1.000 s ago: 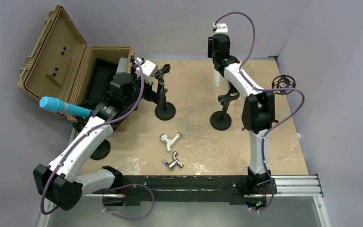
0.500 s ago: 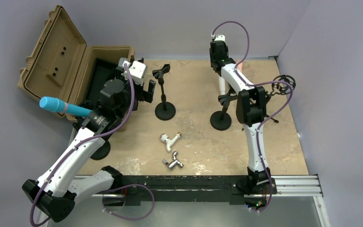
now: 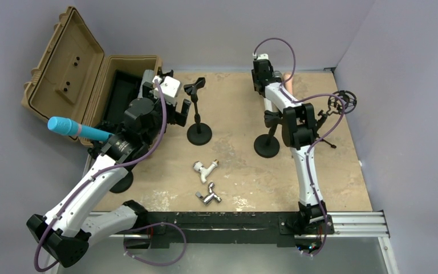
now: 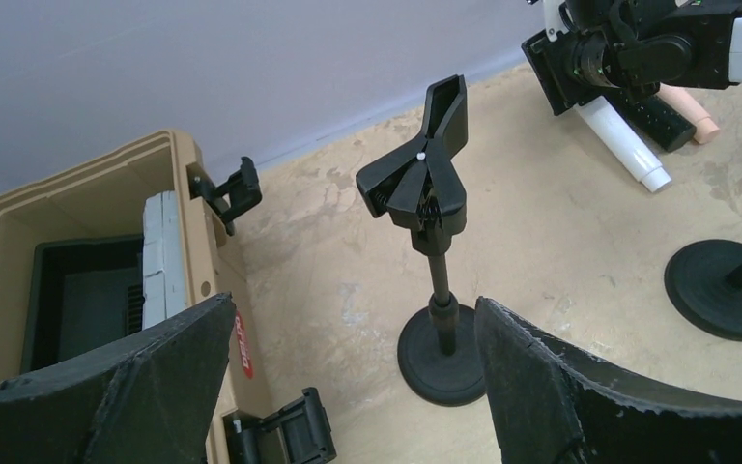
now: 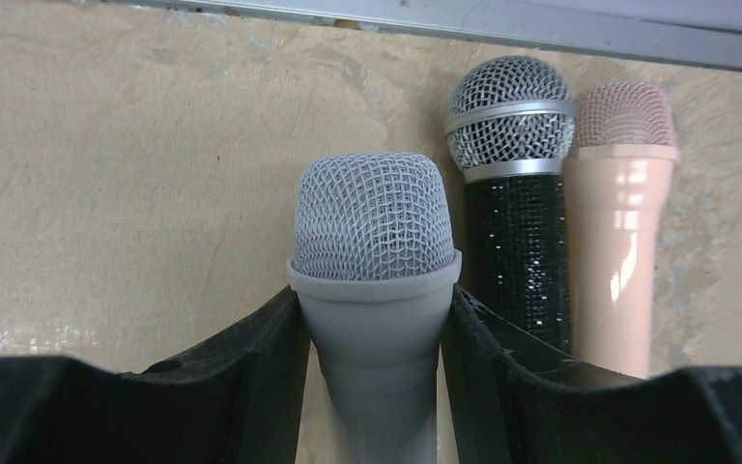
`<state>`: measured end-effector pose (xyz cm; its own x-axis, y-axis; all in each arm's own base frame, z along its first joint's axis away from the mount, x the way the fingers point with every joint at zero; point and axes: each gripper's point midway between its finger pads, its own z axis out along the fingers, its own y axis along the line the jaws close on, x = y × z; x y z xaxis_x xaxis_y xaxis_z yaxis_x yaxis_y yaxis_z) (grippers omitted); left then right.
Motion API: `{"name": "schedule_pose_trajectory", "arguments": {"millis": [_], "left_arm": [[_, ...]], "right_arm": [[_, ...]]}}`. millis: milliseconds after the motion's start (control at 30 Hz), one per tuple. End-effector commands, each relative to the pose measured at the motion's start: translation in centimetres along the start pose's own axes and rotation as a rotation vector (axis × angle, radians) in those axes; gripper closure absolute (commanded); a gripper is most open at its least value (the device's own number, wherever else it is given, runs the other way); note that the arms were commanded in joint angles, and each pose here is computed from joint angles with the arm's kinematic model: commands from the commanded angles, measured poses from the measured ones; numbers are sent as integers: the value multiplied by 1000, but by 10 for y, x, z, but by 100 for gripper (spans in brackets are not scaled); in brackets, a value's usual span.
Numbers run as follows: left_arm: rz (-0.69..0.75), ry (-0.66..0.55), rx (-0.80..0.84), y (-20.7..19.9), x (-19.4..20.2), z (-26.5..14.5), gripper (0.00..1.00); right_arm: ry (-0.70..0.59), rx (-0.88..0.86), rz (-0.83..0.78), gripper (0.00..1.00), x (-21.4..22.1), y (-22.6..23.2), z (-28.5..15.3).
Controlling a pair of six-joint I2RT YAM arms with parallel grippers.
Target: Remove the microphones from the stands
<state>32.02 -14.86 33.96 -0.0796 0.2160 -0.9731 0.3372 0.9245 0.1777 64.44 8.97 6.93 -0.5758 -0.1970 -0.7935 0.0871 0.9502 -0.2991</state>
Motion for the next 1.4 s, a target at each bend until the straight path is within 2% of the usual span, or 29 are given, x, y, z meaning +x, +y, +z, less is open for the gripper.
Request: {"name": "schedule_pose_trajectory", "arguments": {"millis": [0, 133, 267, 400, 500, 733, 800, 967, 1133, 1233, 1367], "left_arm": [[4, -44, -33, 6, -9, -2, 9], [-4, -53, -17, 2, -9, -2, 9], [-4, -51, -12, 0, -9, -2, 9], [-4, -57, -11, 0, -11, -3, 9], [-7, -62, -17, 1, -12, -5, 9], [-16, -78, -38, 6, -17, -10, 8], [-34, -83, -54, 9, -19, -12, 8], [-74, -107, -72, 14, -25, -20, 8], [-83, -120, -83, 17, -28, -24, 8], [-92, -126, -81, 16, -29, -25, 8], [-99, -129, -69, 15, -30, -25, 8]], "right_arm": [[-89, -29, 47, 52, -32, -4, -3], [-85, -28, 49, 47, -29, -4, 1], [-98, -24, 46, 32, -39, -8, -3], [-123, -13, 64, 25, -65, -19, -20], [-171, -21, 110, 23, -95, -30, -47], [-328, -158, 271, 22, -174, -40, -151], [-369, -283, 334, 23, -189, -27, -185], [-487, -818, 489, 26, -209, 24, -301], [-531, -1308, 589, 22, -180, 66, -409], [-481, -1476, 602, 16, -158, 98, -448], [-390, -1566, 610, 15, -138, 132, -468]]}}
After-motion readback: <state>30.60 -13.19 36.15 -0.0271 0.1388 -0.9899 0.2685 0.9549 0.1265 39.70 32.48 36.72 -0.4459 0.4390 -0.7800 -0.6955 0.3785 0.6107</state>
